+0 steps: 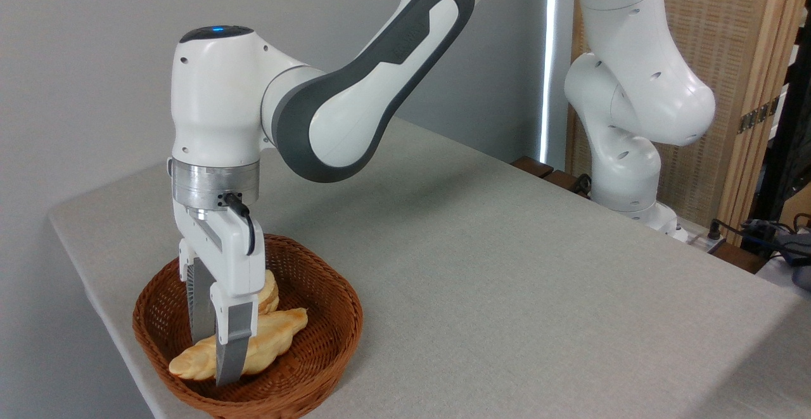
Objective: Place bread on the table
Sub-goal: 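Close the gripper fingers around the long golden bread roll, then lift the bread roll up out of the basket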
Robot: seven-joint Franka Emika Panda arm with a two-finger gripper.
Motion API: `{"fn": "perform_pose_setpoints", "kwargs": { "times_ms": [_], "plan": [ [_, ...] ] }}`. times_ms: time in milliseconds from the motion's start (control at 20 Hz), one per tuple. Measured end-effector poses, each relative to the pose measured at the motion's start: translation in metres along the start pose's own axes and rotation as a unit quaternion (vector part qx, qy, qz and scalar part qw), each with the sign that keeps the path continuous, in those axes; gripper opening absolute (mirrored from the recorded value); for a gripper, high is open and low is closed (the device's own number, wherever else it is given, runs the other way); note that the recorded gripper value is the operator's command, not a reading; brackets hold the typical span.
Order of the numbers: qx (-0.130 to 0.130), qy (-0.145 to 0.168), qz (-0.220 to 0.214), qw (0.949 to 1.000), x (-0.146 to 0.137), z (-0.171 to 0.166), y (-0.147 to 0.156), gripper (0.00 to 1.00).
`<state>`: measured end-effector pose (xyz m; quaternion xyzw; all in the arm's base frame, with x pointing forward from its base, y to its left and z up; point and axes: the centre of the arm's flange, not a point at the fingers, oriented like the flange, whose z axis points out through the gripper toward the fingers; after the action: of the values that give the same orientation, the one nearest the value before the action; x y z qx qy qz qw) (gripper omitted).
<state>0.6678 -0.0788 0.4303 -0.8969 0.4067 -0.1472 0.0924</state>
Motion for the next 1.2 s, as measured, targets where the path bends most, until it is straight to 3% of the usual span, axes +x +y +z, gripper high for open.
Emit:
{"fn": "perform_pose_setpoints", "kwargs": {
  "times_ms": [600, 1000, 1200],
  "plan": [
    [0.002, 0.002, 0.005, 1.0, 0.004, -0.003, 0.003, 0.54],
    [0.031, 0.028, -0.004, 0.9991, 0.003, -0.058, -0.012, 0.54],
    [0.02, 0.01, -0.008, 0.9997, -0.004, -0.086, -0.011, 0.54]
  ]
}}
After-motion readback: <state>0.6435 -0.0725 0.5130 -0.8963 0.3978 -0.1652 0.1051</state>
